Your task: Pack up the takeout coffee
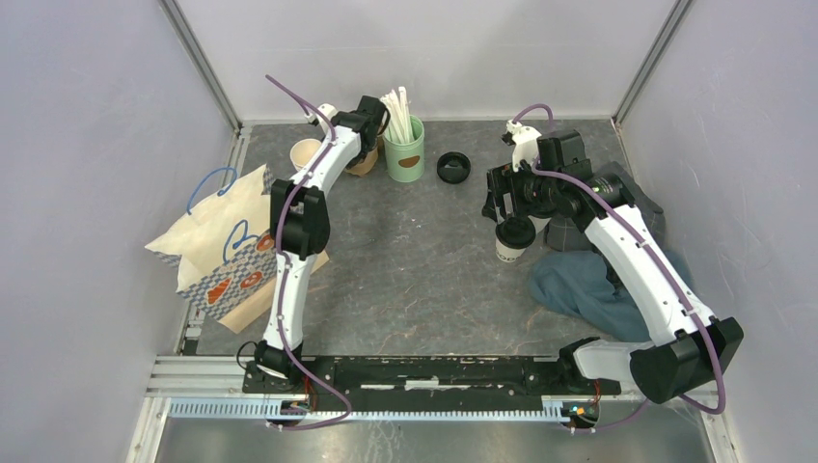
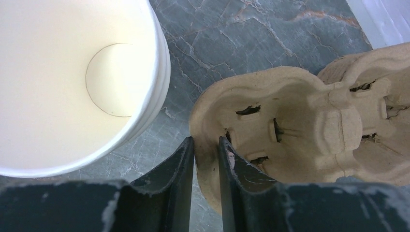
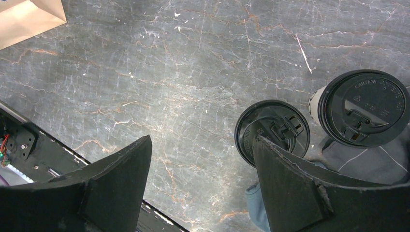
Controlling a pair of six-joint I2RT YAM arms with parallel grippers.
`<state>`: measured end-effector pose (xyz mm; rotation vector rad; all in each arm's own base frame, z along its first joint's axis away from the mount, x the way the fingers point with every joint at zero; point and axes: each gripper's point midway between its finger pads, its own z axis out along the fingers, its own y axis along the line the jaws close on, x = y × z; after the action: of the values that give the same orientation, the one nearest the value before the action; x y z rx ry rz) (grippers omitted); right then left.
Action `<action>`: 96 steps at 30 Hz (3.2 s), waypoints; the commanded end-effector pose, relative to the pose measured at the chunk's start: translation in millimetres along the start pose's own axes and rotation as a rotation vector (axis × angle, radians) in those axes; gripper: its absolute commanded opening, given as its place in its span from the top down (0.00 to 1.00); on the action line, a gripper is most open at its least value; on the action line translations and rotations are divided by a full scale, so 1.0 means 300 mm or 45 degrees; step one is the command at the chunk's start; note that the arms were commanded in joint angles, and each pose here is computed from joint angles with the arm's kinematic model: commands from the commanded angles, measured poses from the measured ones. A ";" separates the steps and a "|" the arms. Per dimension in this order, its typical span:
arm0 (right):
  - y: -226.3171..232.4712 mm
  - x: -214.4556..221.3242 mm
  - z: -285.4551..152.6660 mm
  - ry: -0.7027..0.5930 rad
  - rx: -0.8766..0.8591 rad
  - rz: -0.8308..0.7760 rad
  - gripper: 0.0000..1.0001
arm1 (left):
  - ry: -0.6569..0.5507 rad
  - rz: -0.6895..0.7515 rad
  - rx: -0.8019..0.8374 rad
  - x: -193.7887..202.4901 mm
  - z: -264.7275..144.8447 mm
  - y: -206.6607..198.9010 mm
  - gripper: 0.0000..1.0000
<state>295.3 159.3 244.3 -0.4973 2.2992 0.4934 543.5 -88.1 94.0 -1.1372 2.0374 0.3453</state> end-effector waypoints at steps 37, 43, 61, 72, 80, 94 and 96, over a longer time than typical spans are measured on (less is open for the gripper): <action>0.007 -0.025 0.014 -0.045 -0.021 -0.032 0.17 | -0.074 0.007 0.055 -0.099 -0.040 -0.038 0.74; 0.008 -0.026 0.013 -0.046 -0.022 -0.032 0.17 | -0.078 0.006 0.063 -0.108 -0.049 -0.041 0.78; 0.009 -0.034 0.004 -0.060 -0.020 -0.030 0.18 | -0.096 -0.113 0.195 -0.225 -0.162 -0.081 0.84; 0.013 -0.039 -0.005 -0.069 -0.021 -0.034 0.18 | -0.113 -0.249 0.241 -0.327 -0.207 -0.045 0.95; 0.015 -0.048 -0.011 -0.083 -0.022 -0.035 0.18 | -0.159 -0.356 0.310 -0.439 -0.275 -0.027 0.98; 0.019 -0.066 -0.023 -0.101 -0.025 -0.042 0.18 | -0.206 -0.581 0.527 -0.645 -0.375 -0.049 0.98; 0.020 -0.068 -0.022 -0.100 -0.025 -0.042 0.18 | -0.212 -0.588 0.554 -0.674 -0.399 -0.052 0.98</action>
<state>296.7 161.5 239.6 -0.5014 2.3035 0.5035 559.2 -45.3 261.2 -1.2176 1.6765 -0.0913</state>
